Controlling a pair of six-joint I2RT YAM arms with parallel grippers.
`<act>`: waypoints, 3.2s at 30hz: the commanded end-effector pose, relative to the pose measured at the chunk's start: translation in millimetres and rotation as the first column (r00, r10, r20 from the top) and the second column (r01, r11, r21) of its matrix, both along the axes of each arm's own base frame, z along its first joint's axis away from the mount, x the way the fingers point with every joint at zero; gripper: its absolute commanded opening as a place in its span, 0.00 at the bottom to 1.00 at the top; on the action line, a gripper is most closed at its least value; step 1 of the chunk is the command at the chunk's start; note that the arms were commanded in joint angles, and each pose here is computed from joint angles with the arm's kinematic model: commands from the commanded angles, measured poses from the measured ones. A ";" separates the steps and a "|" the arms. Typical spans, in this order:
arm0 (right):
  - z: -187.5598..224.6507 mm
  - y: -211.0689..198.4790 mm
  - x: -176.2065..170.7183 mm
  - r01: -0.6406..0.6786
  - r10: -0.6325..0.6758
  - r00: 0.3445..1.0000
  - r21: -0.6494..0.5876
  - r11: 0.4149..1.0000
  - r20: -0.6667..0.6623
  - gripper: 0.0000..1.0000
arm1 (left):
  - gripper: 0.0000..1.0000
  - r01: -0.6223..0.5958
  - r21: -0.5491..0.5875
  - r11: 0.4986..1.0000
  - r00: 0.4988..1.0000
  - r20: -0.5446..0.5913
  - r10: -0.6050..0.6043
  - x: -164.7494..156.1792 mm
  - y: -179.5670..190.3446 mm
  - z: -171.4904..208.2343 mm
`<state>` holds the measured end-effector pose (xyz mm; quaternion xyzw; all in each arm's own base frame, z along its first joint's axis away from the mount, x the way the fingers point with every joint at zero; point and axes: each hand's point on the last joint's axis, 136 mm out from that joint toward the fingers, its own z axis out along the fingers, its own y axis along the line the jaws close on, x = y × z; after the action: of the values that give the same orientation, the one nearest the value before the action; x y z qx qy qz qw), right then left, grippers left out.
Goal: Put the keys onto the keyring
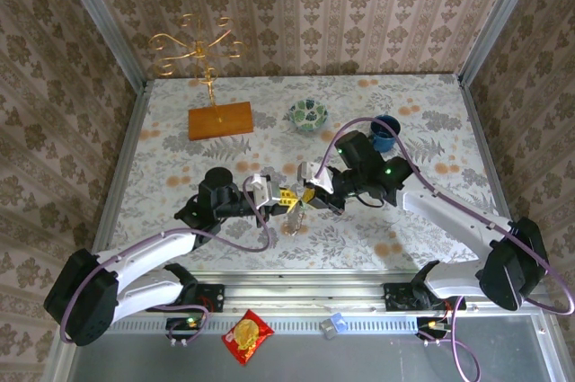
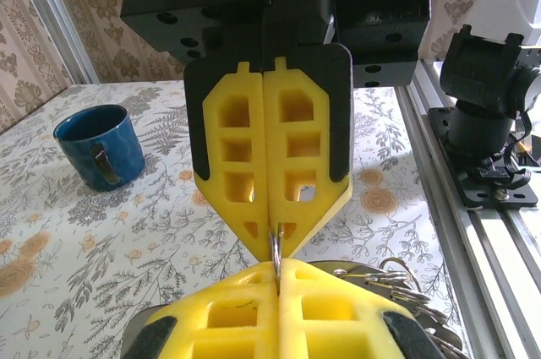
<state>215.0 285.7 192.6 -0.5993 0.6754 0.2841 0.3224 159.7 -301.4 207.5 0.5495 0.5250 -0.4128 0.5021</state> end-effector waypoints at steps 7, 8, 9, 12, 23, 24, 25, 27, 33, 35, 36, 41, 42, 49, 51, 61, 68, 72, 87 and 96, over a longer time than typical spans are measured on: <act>17.5 -0.1 -6.4 -0.016 0.007 0.997 0.109 0.994 0.080 0.29 | 0.00 0.048 -0.055 0.997 0.998 0.052 -0.045 -9.7 -4.6 12.3; 18.2 0.6 -8.6 -0.026 0.017 0.997 0.118 0.993 0.077 0.29 | 0.00 0.049 -0.055 0.997 0.998 0.050 -0.046 -10.1 -4.8 11.9; 19.4 1.6 -9.6 -0.031 0.021 0.997 0.129 0.991 0.074 0.29 | 0.00 0.049 -0.058 0.997 0.998 0.050 -0.046 -10.0 -5.2 12.2; 22.0 4.1 -10.3 -0.033 0.023 0.997 0.150 0.988 0.070 0.29 | 0.00 0.051 -0.063 0.997 0.998 0.046 -0.048 -10.5 -5.5 12.5; 24.5 6.2 -11.1 -0.036 0.024 0.997 0.173 0.984 0.070 0.18 | 0.00 0.059 -0.078 0.995 0.998 0.041 -0.056 -11.8 -5.8 13.6; 24.7 6.7 -11.3 -0.037 0.025 0.997 0.176 0.984 0.070 0.16 | 0.00 0.060 -0.079 0.995 0.997 0.042 -0.057 -12.0 -6.1 13.9; 25.4 7.1 -11.2 -0.038 0.026 0.997 0.179 0.983 0.071 0.13 | 0.00 0.060 -0.080 0.995 0.998 0.041 -0.057 -11.9 -6.1 14.1; 26.3 7.8 -10.6 -0.041 0.028 0.997 0.179 0.983 0.073 0.06 | 0.00 0.058 -0.080 0.995 0.998 0.041 -0.055 -11.6 -6.2 13.5; 24.7 2.0 -10.3 -0.043 0.031 0.995 0.124 0.991 0.094 0.00 | 0.16 -0.038 -0.026 0.999 0.999 0.038 0.039 3.8 -2.9 2.9; 19.1 -1.3 -10.6 -0.043 0.036 0.994 0.066 0.997 0.101 0.00 | 0.17 -0.047 0.014 0.999 0.998 0.041 0.046 5.4 -2.4 -2.0; 15.6 -2.8 -11.3 -0.051 0.047 0.993 0.031 0.998 0.104 0.00 | 0.17 -0.046 0.030 0.999 0.998 0.044 0.044 5.1 -2.5 -3.8; 2.7 -6.2 -14.7 -0.075 0.086 0.991 -0.111 0.991 0.097 0.00 | 0.15 -0.020 0.090 0.996 0.999 0.048 0.016 3.2 -4.6 -9.9; 1.5 -5.7 -15.2 -0.085 0.100 0.989 -0.138 0.987 0.105 0.00 | 0.15 -0.014 0.097 0.995 0.999 0.046 0.009 2.9 -5.5 -10.1; -5.8 -7.4 -14.7 -0.117 0.163 0.977 -0.294 0.949 0.139 0.00 | 0.15 0.005 0.090 0.996 0.998 0.054 -0.010 2.2 -8.2 -3.9; -6.4 -6.3 -15.1 -0.126 0.178 0.973 -0.315 0.941 0.144 0.00 | 0.14 0.012 0.087 0.996 0.998 0.053 -0.017 1.2 -8.6 -2.7; 27.0 6.0 -16.7 -0.071 0.072 0.990 -0.013 0.997 0.122 0.21 | 0.00 0.040 0.074 0.996 0.998 0.039 -0.043 -2.8 -10.3 -3.7; 18.4 -5.9 -11.7 -0.002 -0.002 0.999 0.096 0.995 0.042 0.36 | 0.00 0.044 0.012 0.999 0.998 0.041 -0.044 -5.2 -10.6 3.2; 10.4 -7.1 -8.1 0.016 -0.019 0.999 0.080 0.997 0.044 0.36 | 0.00 0.046 -0.007 0.999 0.998 0.042 -0.045 -6.5 -10.3 4.3; -4.1 -16.4 -6.9 0.021 -0.021 0.997 0.002 1.000 0.071 0.22 | 0.00 0.036 -0.011 0.999 0.998 0.042 -0.036 -5.7 -9.6 3.1; -5.7 -14.9 -6.7 0.013 -0.013 0.998 -0.005 1.000 0.056 0.08 | 0.00 0.032 -0.022 0.999 0.998 0.051 -0.031 -5.1 -9.6 5.1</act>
<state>209.8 271.4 190.2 -0.5990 0.6693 0.2644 0.3512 157.8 -309.5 201.0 0.5644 0.5202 -0.4023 0.4990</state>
